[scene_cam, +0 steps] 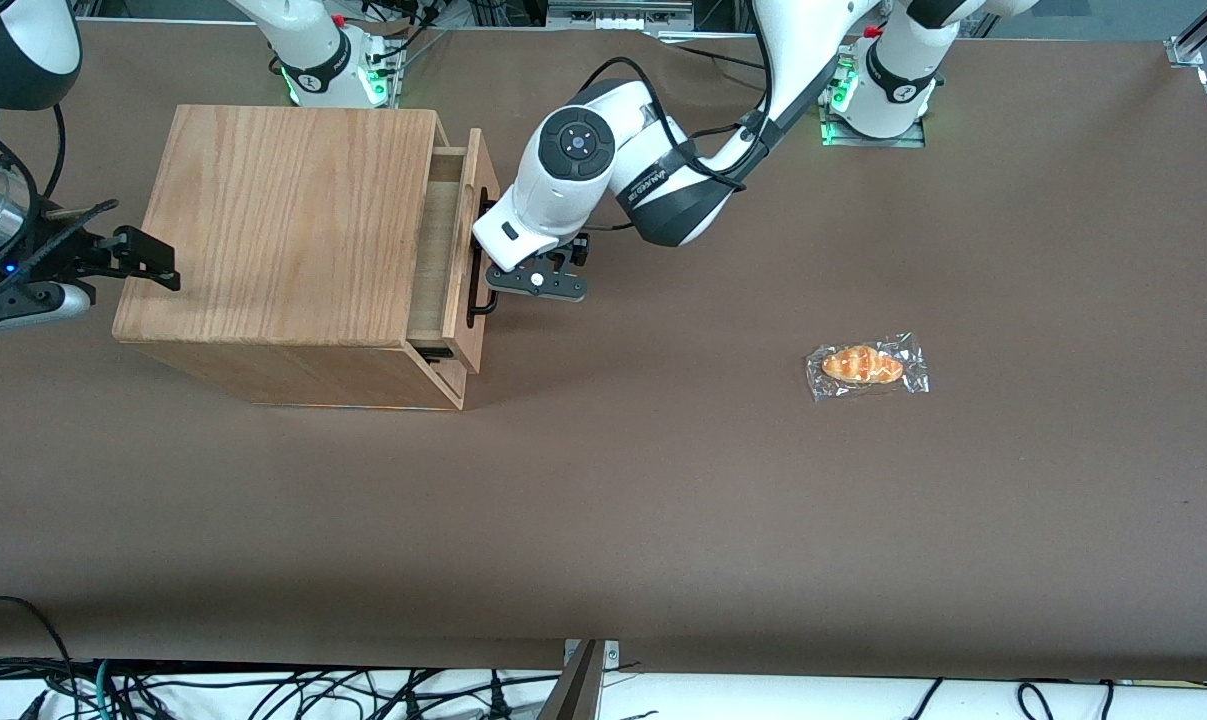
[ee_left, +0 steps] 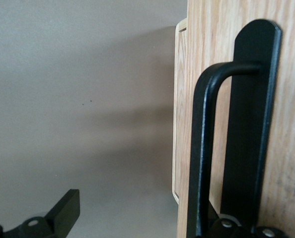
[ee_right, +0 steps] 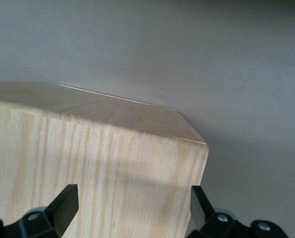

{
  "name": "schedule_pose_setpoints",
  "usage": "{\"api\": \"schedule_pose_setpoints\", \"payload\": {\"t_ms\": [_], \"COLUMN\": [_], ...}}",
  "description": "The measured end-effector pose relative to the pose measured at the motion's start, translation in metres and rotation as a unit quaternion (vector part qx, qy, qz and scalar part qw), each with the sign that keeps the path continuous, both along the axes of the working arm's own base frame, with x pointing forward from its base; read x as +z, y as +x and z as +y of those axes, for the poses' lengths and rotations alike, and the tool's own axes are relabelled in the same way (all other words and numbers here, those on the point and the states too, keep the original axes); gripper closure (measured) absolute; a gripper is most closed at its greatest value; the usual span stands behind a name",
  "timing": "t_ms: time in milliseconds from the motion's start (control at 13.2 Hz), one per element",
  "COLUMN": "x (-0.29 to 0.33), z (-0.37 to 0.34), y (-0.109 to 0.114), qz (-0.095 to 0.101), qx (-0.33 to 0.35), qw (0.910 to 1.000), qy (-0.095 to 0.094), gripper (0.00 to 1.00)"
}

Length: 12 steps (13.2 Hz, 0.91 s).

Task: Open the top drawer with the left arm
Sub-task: 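Pull the handle with the left gripper, sliding the drawer out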

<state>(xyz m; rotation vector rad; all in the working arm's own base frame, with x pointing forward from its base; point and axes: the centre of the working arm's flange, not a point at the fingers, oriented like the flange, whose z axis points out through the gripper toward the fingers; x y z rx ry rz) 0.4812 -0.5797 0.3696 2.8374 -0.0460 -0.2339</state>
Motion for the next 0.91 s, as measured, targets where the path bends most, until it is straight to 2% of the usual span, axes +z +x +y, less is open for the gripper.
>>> {"api": "schedule_pose_setpoints", "payload": {"t_ms": [380,911], "x": [0.001,0.002], "z": [0.02,0.026], "y": [0.018,0.021], "qz": [0.002,0.007], "qx": [-0.009,-0.012], "qw": [0.9999,0.9998], "qy": [0.007,0.011], "gripper": [0.0,0.0]}}
